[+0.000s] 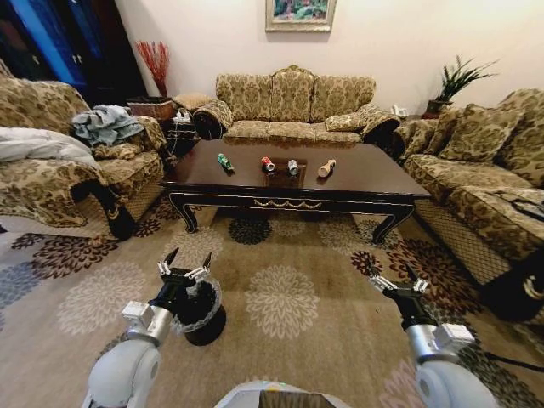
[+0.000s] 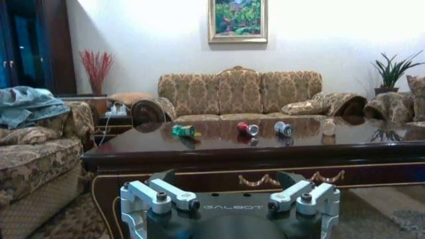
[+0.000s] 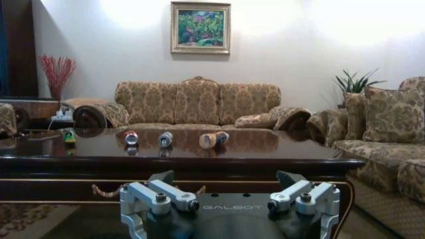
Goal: Move to the front of the table and place the trash on the table into the trash bin.
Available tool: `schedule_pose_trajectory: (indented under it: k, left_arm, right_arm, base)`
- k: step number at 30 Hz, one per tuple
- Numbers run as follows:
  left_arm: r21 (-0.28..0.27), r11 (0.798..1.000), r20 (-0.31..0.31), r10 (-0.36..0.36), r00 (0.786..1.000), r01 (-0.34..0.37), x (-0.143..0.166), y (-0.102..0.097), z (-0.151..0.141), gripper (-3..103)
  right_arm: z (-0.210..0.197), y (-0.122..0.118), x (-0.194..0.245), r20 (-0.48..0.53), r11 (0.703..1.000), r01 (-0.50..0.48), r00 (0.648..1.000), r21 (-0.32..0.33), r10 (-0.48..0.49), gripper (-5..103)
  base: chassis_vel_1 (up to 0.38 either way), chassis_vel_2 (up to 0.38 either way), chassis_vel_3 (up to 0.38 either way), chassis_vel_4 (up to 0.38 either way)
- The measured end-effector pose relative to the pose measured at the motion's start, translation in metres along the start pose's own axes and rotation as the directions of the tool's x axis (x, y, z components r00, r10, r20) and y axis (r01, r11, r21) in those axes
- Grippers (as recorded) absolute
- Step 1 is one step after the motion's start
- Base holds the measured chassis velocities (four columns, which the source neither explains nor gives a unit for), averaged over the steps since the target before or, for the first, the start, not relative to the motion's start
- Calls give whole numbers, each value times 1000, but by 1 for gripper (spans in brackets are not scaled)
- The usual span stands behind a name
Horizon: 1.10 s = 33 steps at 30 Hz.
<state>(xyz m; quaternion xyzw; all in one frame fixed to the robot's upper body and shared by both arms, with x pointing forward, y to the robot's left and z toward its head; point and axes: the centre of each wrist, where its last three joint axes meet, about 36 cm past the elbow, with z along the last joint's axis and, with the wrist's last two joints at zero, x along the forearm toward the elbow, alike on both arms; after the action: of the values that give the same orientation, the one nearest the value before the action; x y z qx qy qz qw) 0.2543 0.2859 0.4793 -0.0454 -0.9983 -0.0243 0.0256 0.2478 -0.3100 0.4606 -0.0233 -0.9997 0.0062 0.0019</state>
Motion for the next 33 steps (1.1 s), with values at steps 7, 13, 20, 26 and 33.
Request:
schedule_pose_trajectory:
  k: [7, 13, 20, 26, 33]
  left_arm:
    - [8, 1000, -16, 1, 1000, 0, 1, -1, 7, 100]
    - [20, 1000, -16, 5, 1000, -5, 1, -1, 12, 100]
    - [24, 1000, -65, 1, 998, 1, 2, 4, 29, 100]
    - [18, 999, -86, -35, 996, 36, -8, 12, 42, 100]
    - [41, 998, -131, -48, 990, 54, -13, 33, 61, 100]
  right_arm:
    - [0, 5, -2, 4, 1000, 13, 1000, 9, -13, 100]
    - [-2, 6, -2, 6, 1000, 10, 1000, 9, -11, 100]
    - [-7, 7, 0, 21, 1000, 0, 1000, -12, 0, 100]
    - [-2, 3, 2, 35, 1000, -11, 999, -18, 11, 100]
    - [4, -5, 3, 36, 1000, -16, 999, 1, 16, 100]
  base:
    - [0, 0, 0, 0]
    - [0, 0, 0, 0]
    - [0, 0, 0, 0]
    - [0, 0, 0, 0]
    - [0, 0, 0, 0]
